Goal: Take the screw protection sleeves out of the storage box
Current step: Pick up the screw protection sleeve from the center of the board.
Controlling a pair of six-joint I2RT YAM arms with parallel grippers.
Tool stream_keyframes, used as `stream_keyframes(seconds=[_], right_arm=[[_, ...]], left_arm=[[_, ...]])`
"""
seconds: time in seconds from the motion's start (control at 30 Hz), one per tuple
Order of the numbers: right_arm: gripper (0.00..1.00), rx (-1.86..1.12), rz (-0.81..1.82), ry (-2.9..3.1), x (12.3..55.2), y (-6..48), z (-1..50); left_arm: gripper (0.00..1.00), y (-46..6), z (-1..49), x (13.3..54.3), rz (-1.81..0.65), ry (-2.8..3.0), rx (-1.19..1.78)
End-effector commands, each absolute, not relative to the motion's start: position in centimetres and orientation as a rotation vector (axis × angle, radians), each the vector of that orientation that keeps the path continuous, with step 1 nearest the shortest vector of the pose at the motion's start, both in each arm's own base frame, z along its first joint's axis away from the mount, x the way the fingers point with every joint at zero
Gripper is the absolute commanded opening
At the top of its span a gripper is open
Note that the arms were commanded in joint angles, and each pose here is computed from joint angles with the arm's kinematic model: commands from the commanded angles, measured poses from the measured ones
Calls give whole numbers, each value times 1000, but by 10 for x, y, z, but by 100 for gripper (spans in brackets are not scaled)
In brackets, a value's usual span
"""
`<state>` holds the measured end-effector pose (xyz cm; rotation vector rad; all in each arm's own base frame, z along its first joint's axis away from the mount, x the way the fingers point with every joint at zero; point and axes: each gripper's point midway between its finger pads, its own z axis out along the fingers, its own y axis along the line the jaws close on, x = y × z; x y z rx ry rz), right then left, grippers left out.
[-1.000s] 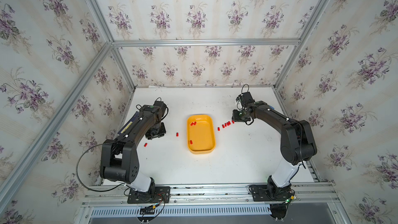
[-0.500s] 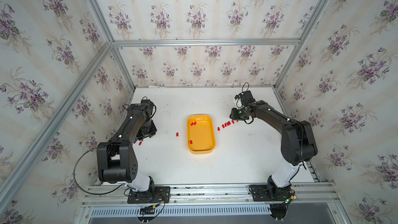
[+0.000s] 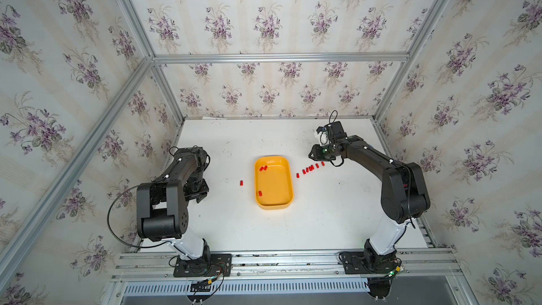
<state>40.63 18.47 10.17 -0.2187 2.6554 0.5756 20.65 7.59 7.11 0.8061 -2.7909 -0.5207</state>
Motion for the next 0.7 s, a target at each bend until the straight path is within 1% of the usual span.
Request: stream_keyframes(seconds=[0.0, 0.13, 0.23, 0.33, 0.43, 0.57, 0.67], right_arm=[[37, -234, 617, 2648, 407, 190, 100], [37, -240, 632, 2644, 407, 192, 102], [37, -242, 639, 2639, 407, 193, 103], [37, -245, 626, 2641, 409, 192, 101], [37, -244, 618, 2654, 409, 191, 96], [37, -249, 611, 2666, 408, 191, 92], [37, -254, 615, 2656, 410, 191, 94]], left_arm=[[48, 82, 65, 205, -564, -2798, 880], [46, 83, 53, 203, -565, -2782, 910], [46, 89, 54, 203, -599, -2785, 949], [45, 93, 61, 215, -586, -2859, 1015], [45, 97, 65, 233, -560, -2929, 1021], [38, 109, 73, 243, -628, -2897, 962], [34, 121, 72, 248, -645, -2887, 986]])
